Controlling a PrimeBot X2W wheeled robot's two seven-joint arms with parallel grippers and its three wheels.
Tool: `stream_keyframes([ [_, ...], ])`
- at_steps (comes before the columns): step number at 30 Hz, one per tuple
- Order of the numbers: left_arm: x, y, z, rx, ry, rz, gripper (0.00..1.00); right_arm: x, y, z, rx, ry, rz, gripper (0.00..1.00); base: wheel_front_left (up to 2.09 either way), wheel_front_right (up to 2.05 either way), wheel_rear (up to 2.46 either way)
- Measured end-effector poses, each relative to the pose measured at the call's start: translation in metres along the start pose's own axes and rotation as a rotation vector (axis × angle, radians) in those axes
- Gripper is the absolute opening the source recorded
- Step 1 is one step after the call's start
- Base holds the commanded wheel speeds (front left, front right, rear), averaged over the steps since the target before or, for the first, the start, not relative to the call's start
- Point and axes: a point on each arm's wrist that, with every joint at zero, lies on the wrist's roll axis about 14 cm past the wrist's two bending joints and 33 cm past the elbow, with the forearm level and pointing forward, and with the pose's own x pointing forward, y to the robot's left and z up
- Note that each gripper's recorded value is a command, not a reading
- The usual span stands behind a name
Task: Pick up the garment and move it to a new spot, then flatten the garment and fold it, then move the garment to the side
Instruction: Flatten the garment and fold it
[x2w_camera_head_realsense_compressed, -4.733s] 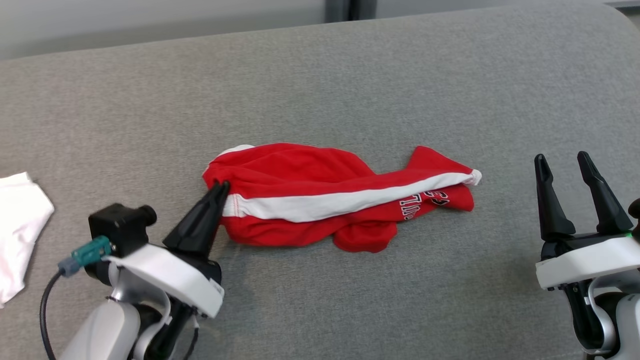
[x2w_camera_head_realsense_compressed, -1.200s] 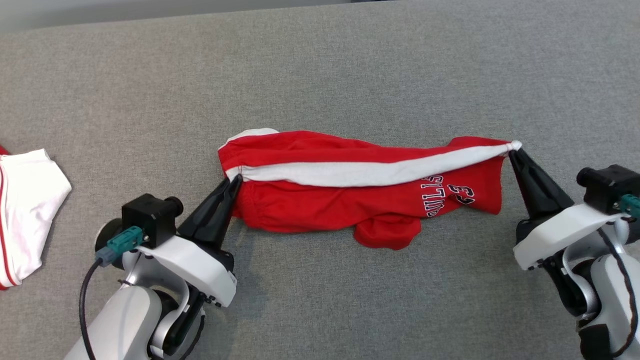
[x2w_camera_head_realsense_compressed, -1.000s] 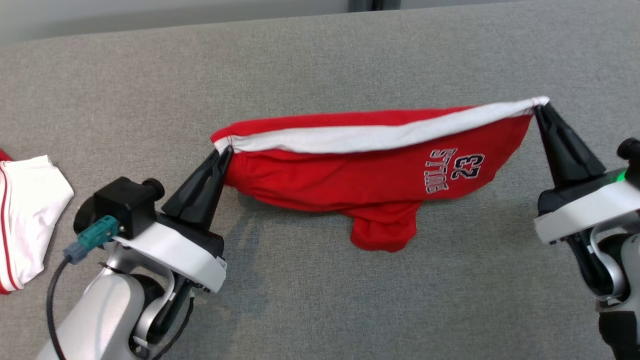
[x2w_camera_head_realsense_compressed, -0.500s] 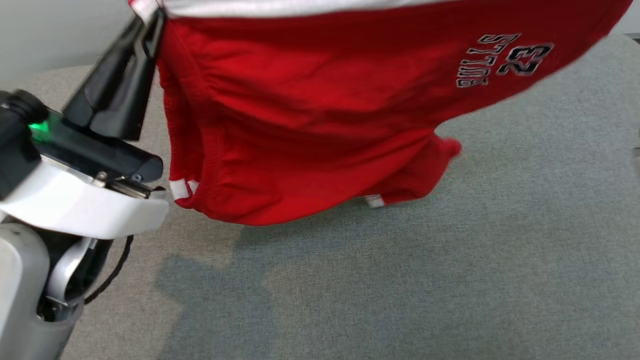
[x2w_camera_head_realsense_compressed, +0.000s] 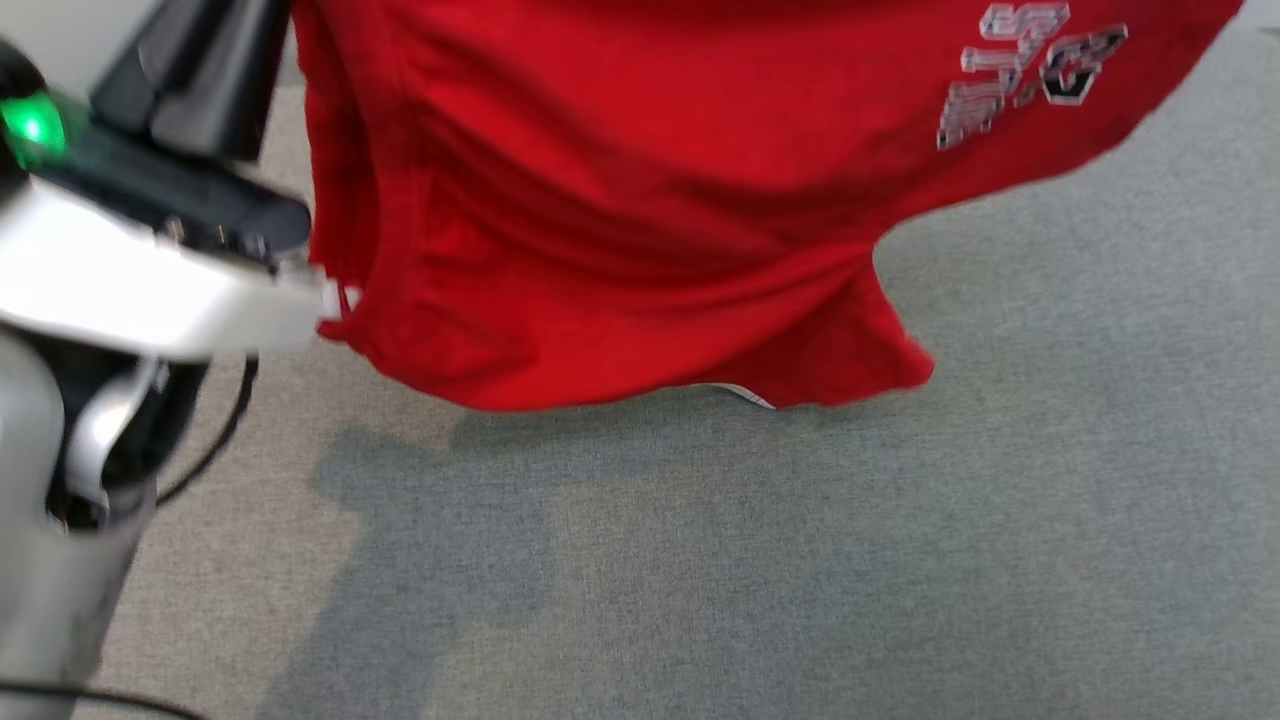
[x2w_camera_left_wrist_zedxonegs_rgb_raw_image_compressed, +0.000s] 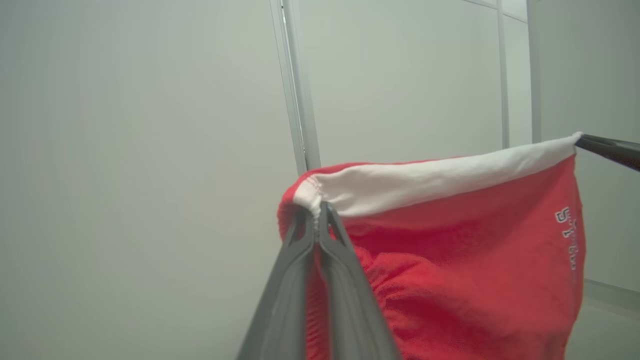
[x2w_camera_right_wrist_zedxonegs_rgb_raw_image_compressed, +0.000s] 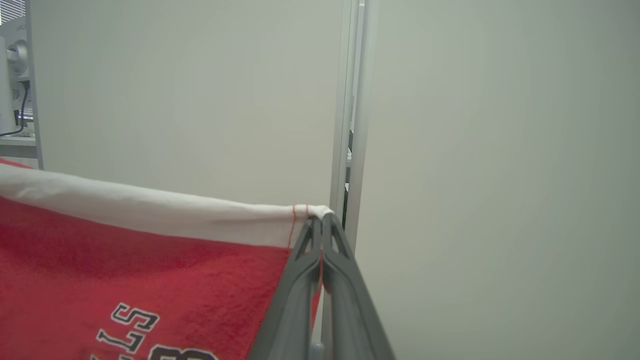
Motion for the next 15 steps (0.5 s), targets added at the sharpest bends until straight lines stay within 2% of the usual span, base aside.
stream_keyframes([
  [3,0.016,0.007,-0.008,-0.013,0.005,-0.003,0.00,0.017,-0.006,-0.011,0.016,0.023,-0.005,0.00,0.00,0.00,0.00],
  [9,0.072,0.040,-0.038,-0.052,-0.001,0.029,0.00,0.081,-0.017,-0.033,0.048,0.017,-0.010,0.00,0.00,0.00,0.00],
  [15,0.118,0.080,-0.062,-0.027,-0.026,0.111,0.00,0.138,-0.019,-0.040,0.072,-0.069,-0.028,0.00,0.00,0.00,0.00],
])
